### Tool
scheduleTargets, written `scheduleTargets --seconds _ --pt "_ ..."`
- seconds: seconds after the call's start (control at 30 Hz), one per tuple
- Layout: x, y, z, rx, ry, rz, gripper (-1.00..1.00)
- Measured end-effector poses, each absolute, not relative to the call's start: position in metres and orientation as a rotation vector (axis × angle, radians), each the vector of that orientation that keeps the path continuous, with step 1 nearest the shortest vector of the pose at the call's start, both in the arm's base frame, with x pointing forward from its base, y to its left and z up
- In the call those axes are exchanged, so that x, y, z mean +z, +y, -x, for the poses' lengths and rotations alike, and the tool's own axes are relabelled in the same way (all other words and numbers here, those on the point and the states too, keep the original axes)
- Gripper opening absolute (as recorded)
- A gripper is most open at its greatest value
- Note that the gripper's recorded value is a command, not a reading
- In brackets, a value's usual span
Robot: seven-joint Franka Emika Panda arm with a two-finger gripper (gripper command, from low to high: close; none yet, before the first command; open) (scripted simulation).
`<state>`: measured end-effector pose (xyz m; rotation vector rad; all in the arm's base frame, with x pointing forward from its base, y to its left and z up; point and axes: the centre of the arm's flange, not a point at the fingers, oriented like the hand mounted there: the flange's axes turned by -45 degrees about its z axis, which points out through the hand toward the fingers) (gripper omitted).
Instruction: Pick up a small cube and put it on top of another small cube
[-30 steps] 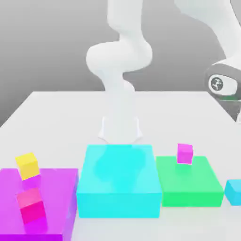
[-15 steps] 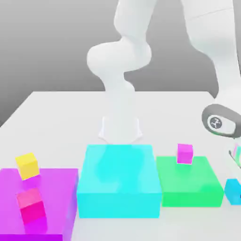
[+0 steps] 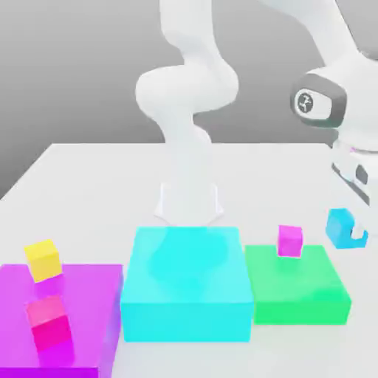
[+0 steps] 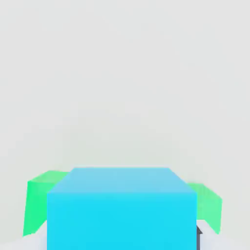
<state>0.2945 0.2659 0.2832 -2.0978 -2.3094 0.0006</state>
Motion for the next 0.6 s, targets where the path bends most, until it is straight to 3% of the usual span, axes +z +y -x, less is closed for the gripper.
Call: scheduleTargets --seconds 0.27,0.47,0.5,0.6 --pt "0.306 0.213 -0.25 0.002 -2.35 2.077 -1.0" --pt "0.257 0.207 -0.246 0.003 -2.356 2.077 -1.0" --pt "0.247 0.206 -0.245 0.003 -2.356 2.077 1.0" --pt "0.247 0.206 -0.245 0.003 -2.356 2.077 1.0"
